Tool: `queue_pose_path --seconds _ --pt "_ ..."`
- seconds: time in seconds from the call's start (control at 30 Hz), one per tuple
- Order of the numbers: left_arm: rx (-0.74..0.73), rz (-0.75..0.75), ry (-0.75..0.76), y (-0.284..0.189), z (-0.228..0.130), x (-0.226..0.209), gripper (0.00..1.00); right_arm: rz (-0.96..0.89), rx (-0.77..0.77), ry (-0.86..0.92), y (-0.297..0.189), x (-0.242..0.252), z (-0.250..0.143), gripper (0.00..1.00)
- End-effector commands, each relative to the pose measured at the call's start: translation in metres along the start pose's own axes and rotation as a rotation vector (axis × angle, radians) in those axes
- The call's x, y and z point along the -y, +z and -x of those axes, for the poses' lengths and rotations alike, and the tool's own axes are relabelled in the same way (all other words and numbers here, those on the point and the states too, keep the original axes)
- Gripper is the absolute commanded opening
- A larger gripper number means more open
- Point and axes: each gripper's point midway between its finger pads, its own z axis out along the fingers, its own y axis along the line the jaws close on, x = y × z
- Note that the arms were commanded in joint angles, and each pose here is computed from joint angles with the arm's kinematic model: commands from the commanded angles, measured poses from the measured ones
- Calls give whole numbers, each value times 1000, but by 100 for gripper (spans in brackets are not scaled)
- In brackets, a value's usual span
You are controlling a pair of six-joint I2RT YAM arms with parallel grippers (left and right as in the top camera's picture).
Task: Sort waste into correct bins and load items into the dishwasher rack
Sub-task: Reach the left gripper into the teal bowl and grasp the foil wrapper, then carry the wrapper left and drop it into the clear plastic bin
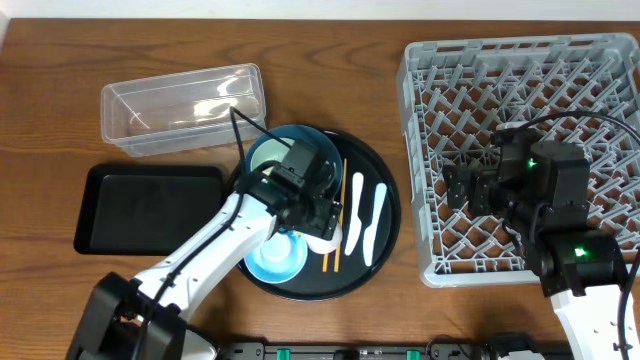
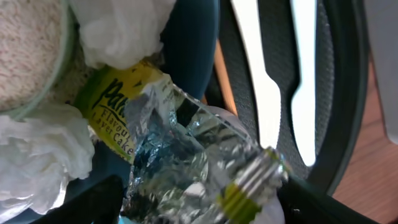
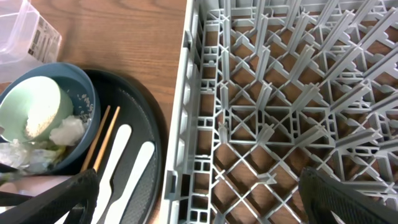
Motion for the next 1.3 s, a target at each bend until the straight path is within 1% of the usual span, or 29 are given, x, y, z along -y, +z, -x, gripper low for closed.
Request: queue_pose_path --seconds 0.0,0.07,0.1,0.13,0.43,0.5,0.57,0.63,0.7,0.73,0.77,0.93,1.03,1.17,1.27 --pt "32 108 9 -2 9 -19 75 -3 9 3 -4 -2 5 99" --pt "42 115 10 -2 12 -20 73 -3 6 4 -4 -2 4 99" --pt "48 114 11 -2 13 -20 70 -3 5 4 -4 -2 4 99" --pt "54 113 11 -2 14 -19 69 -3 4 4 -4 -2 3 99" --pt "146 90 23 -7 36 -13 66 -15 -5 5 -4 0 1 99" --pt "150 89 23 -7 37 -13 60 -16 -7 5 -4 0 1 99" --pt "152 89 24 -7 37 -13 50 -16 -7 5 -4 0 0 99" --pt "160 89 25 -7 39 -13 33 -16 -7 5 -4 0 0 99" --pt "173 92 25 -8 42 -13 14 -16 -7 5 -4 0 0 99" --pt "180 98 25 -8 44 -14 9 -16 -8 6 -4 0 0 99" --pt "187 107 25 -9 45 -15 7 -16 -8 6 -4 0 0 99" --pt "262 170 19 -28 61 -23 6 -17 -16 6 -4 0 -2 99" --pt "375 228 -13 -63 84 -36 6 -24 -19 6 -4 2 -2 99" --pt "550 344 -121 -122 115 -77 6 -24 -18 6 -4 2 -2 99" --pt "652 391 -222 -151 130 -118 6 -24 -19 7 -4 2 -2 99"
